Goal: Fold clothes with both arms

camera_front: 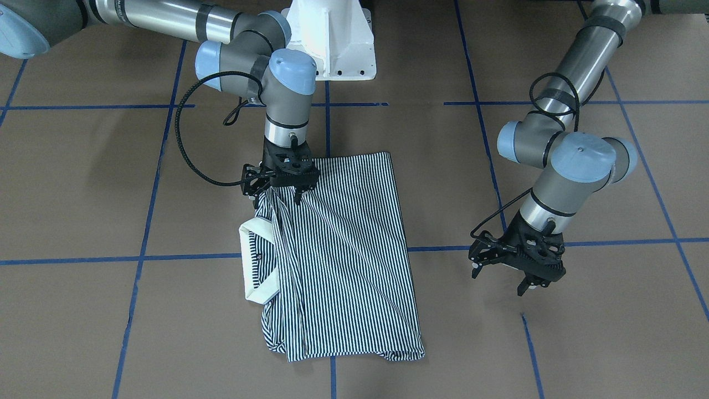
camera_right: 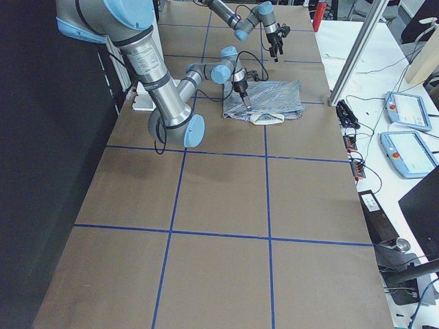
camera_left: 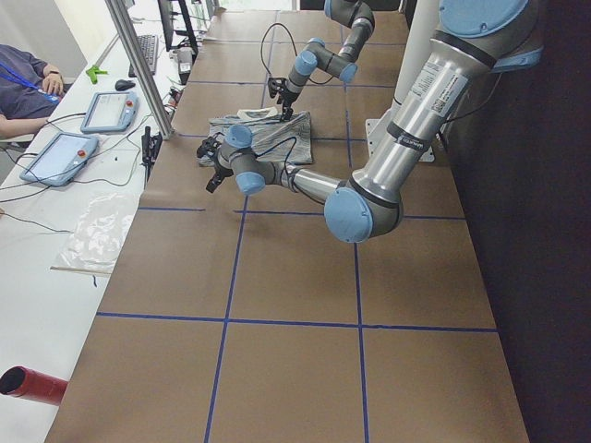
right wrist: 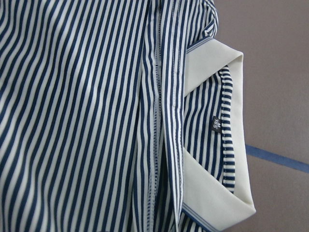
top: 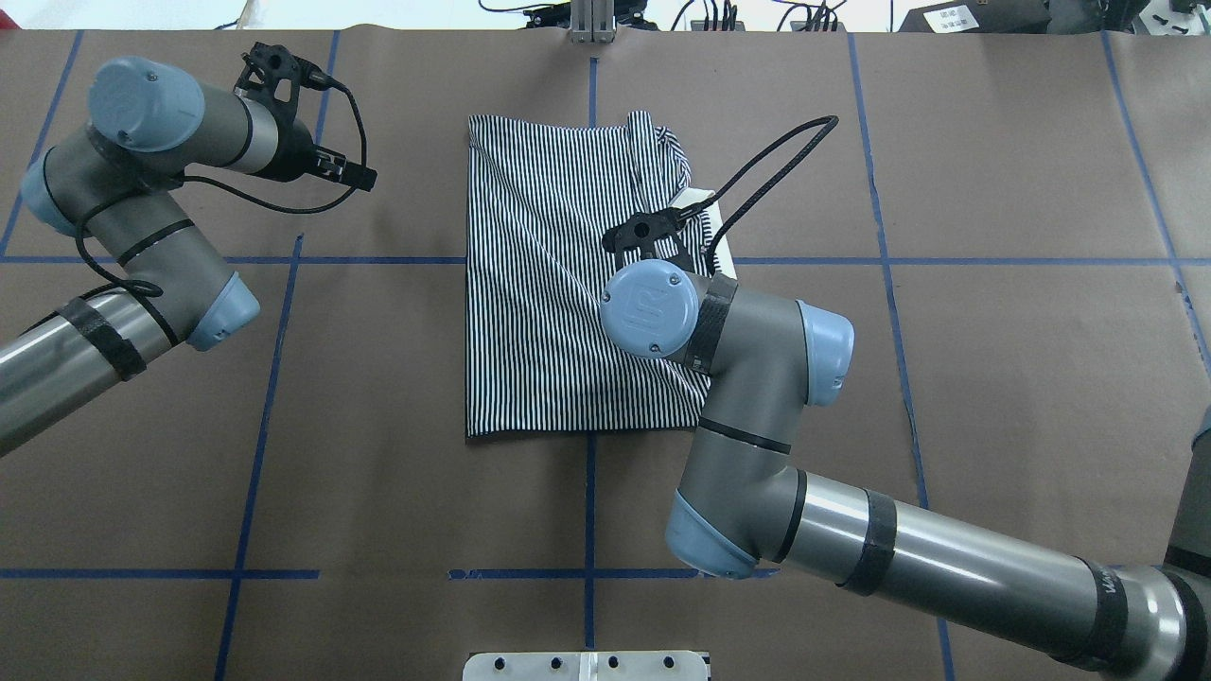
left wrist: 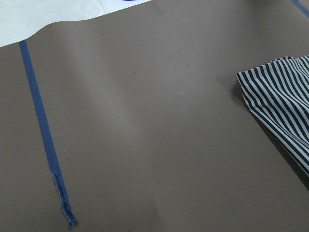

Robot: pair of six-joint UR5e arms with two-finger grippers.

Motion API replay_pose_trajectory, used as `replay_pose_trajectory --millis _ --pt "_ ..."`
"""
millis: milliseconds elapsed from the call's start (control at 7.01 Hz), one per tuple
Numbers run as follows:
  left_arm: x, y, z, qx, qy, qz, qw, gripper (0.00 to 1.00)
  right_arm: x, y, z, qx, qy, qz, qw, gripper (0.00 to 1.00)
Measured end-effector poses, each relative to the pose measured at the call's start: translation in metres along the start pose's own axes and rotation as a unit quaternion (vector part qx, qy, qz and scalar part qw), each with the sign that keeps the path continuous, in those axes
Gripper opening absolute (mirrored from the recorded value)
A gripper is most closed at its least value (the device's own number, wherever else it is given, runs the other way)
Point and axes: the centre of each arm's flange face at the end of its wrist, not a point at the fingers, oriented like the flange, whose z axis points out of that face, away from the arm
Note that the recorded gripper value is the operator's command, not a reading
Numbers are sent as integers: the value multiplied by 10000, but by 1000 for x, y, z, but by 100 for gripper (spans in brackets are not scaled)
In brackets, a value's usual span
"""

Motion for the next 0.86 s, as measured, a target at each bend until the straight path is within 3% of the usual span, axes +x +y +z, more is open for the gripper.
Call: replay_pose_trajectory --millis 856 --pt "0 0 0 7 5 3 10000 100 18 -10 32 -309 257 -409 9984 93"
